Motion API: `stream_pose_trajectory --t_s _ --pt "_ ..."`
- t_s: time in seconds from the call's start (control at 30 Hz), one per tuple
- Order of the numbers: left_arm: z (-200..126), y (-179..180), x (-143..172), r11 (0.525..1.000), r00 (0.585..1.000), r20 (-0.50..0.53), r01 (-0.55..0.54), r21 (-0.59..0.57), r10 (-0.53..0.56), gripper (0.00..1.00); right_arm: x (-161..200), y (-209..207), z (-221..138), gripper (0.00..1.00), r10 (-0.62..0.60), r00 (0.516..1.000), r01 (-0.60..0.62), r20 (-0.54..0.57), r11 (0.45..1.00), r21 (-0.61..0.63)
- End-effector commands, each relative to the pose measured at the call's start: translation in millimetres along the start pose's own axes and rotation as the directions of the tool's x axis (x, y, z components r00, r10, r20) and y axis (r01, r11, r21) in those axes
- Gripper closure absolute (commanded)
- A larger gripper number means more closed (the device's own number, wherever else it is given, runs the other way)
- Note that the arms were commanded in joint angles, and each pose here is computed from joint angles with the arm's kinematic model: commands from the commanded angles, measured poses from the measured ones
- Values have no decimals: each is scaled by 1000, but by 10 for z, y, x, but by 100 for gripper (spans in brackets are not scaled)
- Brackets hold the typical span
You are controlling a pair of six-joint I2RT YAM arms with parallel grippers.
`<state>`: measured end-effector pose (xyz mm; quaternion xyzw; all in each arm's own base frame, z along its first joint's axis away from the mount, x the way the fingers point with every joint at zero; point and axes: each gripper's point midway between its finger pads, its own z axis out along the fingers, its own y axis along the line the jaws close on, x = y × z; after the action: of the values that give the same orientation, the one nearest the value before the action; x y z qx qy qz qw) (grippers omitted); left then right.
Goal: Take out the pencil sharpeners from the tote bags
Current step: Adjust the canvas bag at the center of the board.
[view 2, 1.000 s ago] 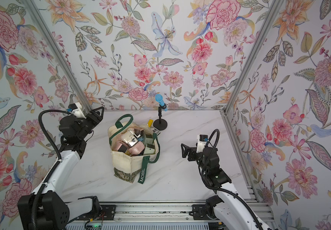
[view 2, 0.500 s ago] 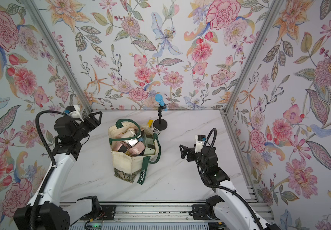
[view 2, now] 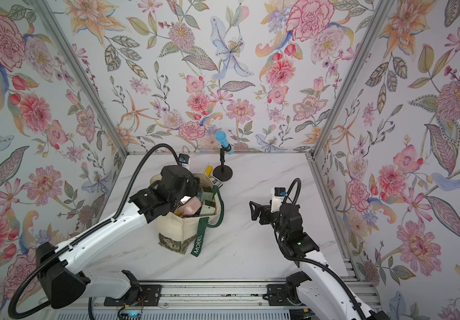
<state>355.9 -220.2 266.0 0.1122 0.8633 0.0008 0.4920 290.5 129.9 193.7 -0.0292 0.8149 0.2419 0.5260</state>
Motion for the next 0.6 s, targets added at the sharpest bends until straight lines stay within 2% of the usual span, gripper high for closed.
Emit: stream_pose_trajectory --t_s 0.0,0.2,0.33,0.4,0.5,0.57 --pt "-25 127 -74 978 994 -16 -110 -179 109 28 -59 30 -8 0 -3 1000 3 11 1000 0" --pt "176 174 57 928 980 -90 -196 -316 176 29 -61 36 -10 0 -4 1000 4 8 1000 0" --pt "256 237 144 900 970 -133 -237 -365 202 33 -60 31 -11 0 -4 1000 4 7 1000 4" --pt "322 238 207 902 966 -157 -248 -354 204 35 -60 30 -14 0 -4 1000 4 7 1000 4" --pt "399 237 270 905 962 -180 -257 -340 205 41 -55 23 -13 0 -4 1000 4 6 1000 8" --pt "412 257 270 903 963 -181 -255 -347 202 56 -52 20 -9 0 -3 1000 3 5 1000 9"
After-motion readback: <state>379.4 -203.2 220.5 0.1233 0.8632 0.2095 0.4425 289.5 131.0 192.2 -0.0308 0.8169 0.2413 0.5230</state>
